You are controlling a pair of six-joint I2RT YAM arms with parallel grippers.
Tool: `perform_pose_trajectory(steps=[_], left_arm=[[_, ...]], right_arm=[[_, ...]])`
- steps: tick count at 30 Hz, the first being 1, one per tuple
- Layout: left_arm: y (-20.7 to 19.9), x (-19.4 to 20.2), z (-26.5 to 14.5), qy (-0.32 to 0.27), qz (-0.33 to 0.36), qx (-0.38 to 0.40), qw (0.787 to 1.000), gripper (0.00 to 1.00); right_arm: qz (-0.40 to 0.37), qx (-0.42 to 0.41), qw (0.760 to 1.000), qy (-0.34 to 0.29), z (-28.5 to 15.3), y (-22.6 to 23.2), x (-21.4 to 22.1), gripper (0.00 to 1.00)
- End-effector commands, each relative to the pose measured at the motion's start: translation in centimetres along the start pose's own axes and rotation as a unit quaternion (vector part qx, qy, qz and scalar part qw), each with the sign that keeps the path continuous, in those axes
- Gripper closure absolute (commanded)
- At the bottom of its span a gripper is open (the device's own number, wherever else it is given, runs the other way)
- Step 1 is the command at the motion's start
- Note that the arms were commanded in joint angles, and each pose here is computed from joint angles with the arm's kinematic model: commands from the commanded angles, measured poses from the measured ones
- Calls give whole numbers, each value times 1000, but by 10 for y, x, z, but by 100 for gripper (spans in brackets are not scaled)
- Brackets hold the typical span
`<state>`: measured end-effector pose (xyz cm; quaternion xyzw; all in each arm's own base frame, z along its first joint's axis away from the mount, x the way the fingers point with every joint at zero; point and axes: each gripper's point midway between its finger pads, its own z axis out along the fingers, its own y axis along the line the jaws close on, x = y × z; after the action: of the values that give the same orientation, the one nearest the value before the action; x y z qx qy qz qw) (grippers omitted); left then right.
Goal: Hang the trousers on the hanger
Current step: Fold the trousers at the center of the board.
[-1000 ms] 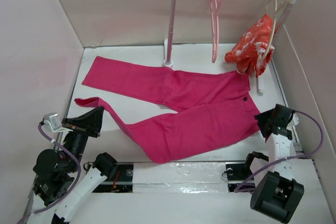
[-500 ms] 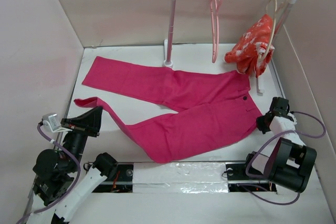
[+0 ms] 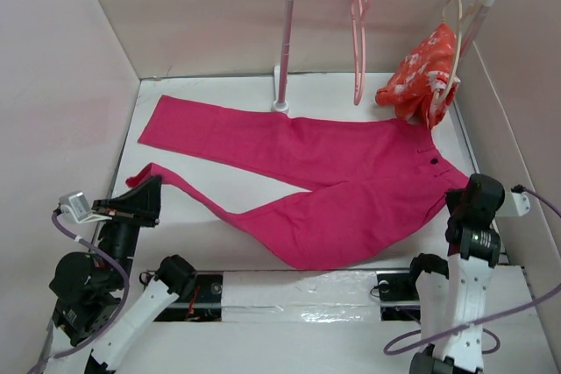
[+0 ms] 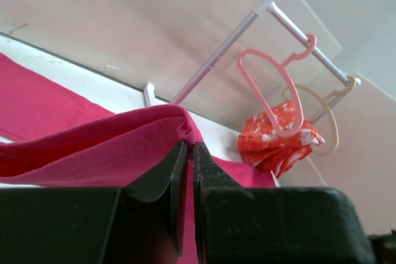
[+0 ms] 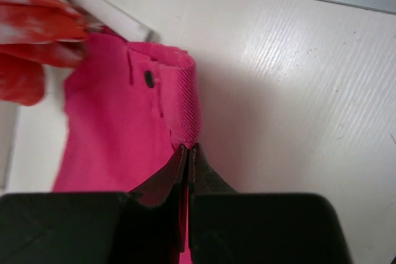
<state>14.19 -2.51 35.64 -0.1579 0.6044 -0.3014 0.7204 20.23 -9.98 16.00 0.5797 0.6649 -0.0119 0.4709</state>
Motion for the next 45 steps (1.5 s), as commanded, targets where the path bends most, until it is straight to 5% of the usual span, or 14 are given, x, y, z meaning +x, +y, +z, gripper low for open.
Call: perform_pose_trajectory(steps=[1, 10, 17, 22, 26, 28, 29, 30, 34, 45], left_arm=[[-12, -54, -12, -83, -57, 16, 995, 100], [-10, -48, 27, -72, -76, -68, 992, 100], [30, -18, 57, -95, -107, -212, 967, 100], [59, 34, 93, -80, -34, -328, 941, 100], [58, 7, 120, -91, 43, -386, 917, 100], [94, -22, 132, -113, 56, -429, 895, 100], [105, -18, 151, -75, 47, -413, 906, 100], [154, -51, 139, -106, 38, -466, 877, 100], [189, -26, 160, -47, 25, -503, 863, 100], [212, -52, 203, -72, 71, -518, 849, 100]], right_arm=[[19, -20, 999, -23, -32, 1, -15, 100], [-27, -31, 996, -78, -93, 3, -63, 98], [-83, -74, 990, -92, -110, 22, -78, 100], [-119, -83, 988, -44, -82, 38, -60, 100], [-124, -93, 986, -54, -70, 46, -61, 100], [-124, -96, 986, -56, -67, 51, -63, 100], [-126, -101, 986, -52, -64, 54, -61, 100], [-125, -105, 985, -54, -61, 57, -61, 100], [-126, -114, 984, -49, -43, 62, -52, 100], [-132, -87, 986, -44, 23, 87, -59, 100]])
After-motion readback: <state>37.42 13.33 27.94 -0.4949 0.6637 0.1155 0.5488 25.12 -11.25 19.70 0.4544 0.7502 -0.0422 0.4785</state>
